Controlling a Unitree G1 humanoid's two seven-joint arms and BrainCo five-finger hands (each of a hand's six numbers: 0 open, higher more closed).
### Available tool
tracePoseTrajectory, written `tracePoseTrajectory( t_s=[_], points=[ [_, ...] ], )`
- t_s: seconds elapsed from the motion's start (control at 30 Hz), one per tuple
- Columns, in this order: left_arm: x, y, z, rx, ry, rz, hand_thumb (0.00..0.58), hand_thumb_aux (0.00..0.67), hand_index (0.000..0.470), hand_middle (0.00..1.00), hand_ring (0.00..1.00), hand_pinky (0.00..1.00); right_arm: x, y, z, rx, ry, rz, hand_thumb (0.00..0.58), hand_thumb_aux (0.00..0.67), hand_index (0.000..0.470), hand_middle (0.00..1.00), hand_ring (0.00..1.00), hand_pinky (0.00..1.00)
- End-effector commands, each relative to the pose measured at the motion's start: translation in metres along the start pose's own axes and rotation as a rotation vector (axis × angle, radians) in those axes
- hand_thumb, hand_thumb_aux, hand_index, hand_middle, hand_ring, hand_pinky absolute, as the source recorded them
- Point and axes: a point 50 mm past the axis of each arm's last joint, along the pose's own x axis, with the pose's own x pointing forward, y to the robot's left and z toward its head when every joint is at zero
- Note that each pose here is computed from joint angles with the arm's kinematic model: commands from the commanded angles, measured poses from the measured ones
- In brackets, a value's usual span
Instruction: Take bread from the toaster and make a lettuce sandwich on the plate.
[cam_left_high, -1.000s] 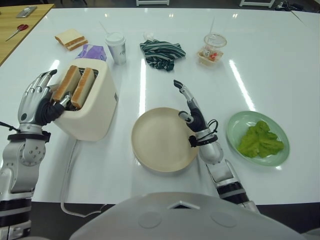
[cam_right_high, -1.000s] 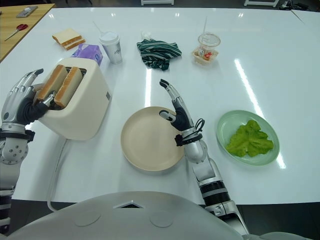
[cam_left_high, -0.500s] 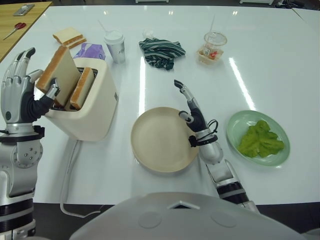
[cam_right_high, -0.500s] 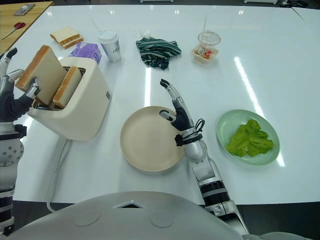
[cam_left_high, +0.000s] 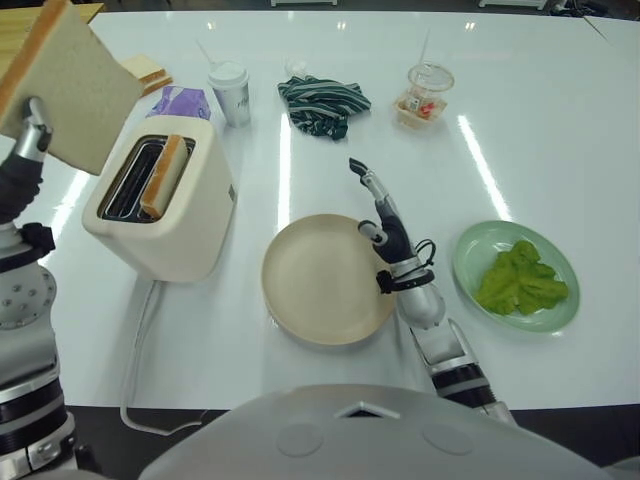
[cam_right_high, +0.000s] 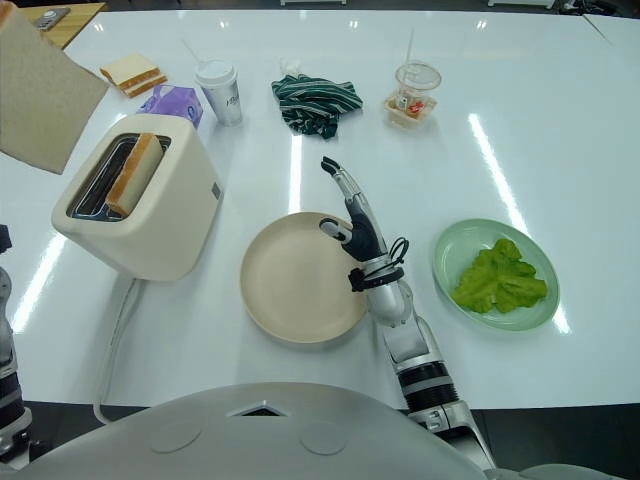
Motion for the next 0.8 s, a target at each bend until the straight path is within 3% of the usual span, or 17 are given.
tracePoseTrajectory(
  t_s=[0.03, 0.17, 0.37, 0.57, 0.8],
  points=[
    [0.022, -0.005, 0.031, -0.284, -0.078, -0.094, 0.58, 0.67, 0.47, 0.0, 0.0, 0.0, 0.007, -0.014, 0.0, 0.029, 0.003, -0.062, 0.0, 0.0, 0.0, 0.0, 0.0, 0.0],
    [0.004, -0.051, 0.075, -0.664, -0.089, -0.49, 0.58, 0.67, 0.47, 0.0, 0.0, 0.0, 0.015, -0.047, 0.003, -0.01, -0.027, -0.121, 0.0, 0.0, 0.0, 0.0, 0.0, 0.0],
    [-0.034, -0.101, 0.099, -0.896, 0.02, -0.835, 0.58, 0.67, 0.47, 0.0, 0.0, 0.0, 0.017, -0.096, 0.019, -0.115, -0.097, -0.208, 0.0, 0.0, 0.0, 0.0, 0.0, 0.0],
    [-0.076, -0.142, 0.08, -0.801, 0.17, -1.042, 0.58, 0.67, 0.47, 0.0, 0.0, 0.0, 0.018, -0.116, 0.03, -0.167, -0.137, -0.265, 0.0, 0.0, 0.0, 0.0, 0.0, 0.0],
    [-0.108, -0.174, 0.078, -0.747, 0.205, -1.158, 0.58, 0.67, 0.47, 0.0, 0.0, 0.0, 0.017, -0.109, 0.034, -0.178, -0.158, -0.239, 0.0, 0.0, 0.0, 0.0, 0.0, 0.0]
  ],
)
